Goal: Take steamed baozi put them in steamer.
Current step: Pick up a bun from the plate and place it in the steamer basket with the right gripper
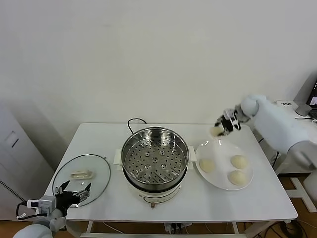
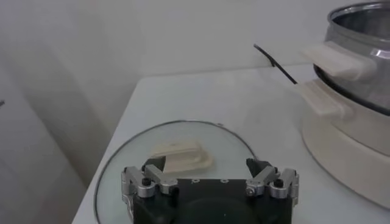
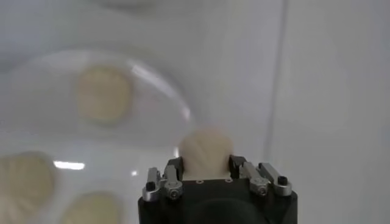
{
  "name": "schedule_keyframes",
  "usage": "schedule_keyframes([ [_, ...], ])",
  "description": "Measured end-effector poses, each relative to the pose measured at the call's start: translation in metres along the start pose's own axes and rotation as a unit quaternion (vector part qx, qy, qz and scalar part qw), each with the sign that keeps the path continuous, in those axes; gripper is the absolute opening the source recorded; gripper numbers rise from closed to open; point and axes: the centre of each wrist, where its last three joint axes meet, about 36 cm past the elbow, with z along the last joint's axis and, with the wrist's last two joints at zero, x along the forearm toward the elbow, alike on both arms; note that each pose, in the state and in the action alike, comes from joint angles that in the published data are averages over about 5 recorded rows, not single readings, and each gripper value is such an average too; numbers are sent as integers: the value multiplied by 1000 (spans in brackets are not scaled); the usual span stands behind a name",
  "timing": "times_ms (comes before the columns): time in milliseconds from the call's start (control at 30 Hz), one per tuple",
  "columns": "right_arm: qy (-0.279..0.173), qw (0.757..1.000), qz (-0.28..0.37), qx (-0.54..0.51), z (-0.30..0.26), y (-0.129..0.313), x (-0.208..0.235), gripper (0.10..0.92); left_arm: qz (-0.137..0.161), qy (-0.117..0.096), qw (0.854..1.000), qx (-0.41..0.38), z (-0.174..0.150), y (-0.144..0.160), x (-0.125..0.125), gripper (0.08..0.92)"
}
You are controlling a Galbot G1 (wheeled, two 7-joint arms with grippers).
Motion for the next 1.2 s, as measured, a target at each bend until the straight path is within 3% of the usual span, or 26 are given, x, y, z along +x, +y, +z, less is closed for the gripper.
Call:
schedule_keyframes([
  [233, -62, 987, -12, 146, -64, -52, 28, 487, 0, 0, 1000, -4, -1, -1, 1, 823],
  [567, -118, 933, -49, 337, -162, -96, 18, 484, -1, 1, 1000, -5, -1, -1, 1, 823],
  [900, -107, 887, -87, 441, -223, -108, -19, 486, 1, 1, 1000, -6, -2, -2, 0, 823],
  [1200, -92, 870, -110, 472, -246, -96, -62, 485, -2, 1, 1000, -7, -2, 0, 1, 823],
])
